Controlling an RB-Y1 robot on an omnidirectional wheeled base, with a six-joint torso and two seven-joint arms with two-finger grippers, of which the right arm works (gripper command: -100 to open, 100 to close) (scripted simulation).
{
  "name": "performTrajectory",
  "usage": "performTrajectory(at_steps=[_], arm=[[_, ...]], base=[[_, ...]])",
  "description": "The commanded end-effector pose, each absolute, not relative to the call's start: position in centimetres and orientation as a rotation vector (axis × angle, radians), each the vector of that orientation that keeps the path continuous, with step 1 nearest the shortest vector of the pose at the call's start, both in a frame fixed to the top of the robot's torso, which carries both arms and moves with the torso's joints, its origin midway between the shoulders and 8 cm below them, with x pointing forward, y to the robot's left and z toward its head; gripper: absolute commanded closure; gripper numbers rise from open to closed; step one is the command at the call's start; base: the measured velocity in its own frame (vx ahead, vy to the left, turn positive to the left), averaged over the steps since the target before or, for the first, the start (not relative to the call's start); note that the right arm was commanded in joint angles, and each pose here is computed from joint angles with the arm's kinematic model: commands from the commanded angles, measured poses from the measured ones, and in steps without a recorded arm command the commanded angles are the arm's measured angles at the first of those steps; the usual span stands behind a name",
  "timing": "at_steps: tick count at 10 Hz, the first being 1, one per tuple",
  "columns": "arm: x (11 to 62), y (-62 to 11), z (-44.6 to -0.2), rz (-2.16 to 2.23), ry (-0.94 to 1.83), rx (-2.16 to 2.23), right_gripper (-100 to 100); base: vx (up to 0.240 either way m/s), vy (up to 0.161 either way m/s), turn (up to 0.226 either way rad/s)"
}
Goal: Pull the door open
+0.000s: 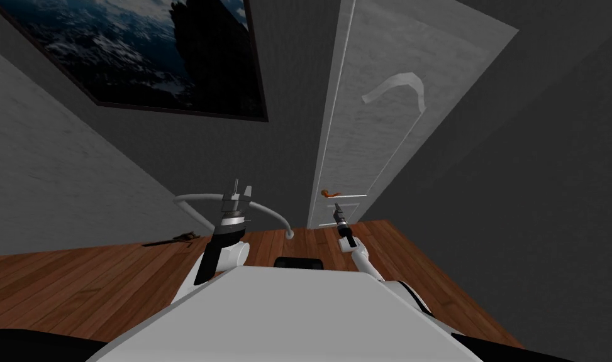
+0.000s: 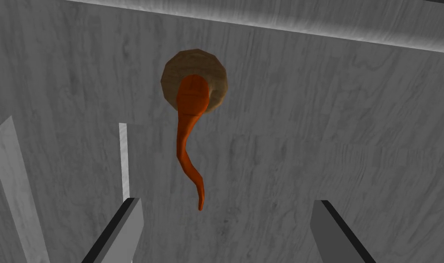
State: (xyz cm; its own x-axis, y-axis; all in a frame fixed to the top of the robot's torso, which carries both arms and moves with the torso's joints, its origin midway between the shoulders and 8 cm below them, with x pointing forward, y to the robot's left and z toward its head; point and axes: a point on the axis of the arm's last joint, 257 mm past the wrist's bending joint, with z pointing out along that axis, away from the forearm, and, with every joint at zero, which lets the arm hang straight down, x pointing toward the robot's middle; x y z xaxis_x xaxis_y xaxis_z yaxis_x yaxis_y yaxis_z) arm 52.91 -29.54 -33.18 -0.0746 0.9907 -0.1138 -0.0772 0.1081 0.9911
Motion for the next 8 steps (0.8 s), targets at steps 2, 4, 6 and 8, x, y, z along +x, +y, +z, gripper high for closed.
performTrajectory(at_steps=[2, 4, 6, 8], arm=[[53.2, -30.2, -34.2, 1.202, 1.278, 1.062, -100], [53.4, -30.8, -35.1, 1.187, 1.292, 1.089, -100], [53.4, -30.9, -35.2, 1.185, 1.294, 1.092, -100], [52.2, -34.1, -35.6, 1.160, 1.272, 1.115, -100]], base=[[0.030, -0.080, 0.131], [0.017, -0.090, 0.185], [0.018, -0.080, 0.091], [0.160, 0.063, 0.167]])
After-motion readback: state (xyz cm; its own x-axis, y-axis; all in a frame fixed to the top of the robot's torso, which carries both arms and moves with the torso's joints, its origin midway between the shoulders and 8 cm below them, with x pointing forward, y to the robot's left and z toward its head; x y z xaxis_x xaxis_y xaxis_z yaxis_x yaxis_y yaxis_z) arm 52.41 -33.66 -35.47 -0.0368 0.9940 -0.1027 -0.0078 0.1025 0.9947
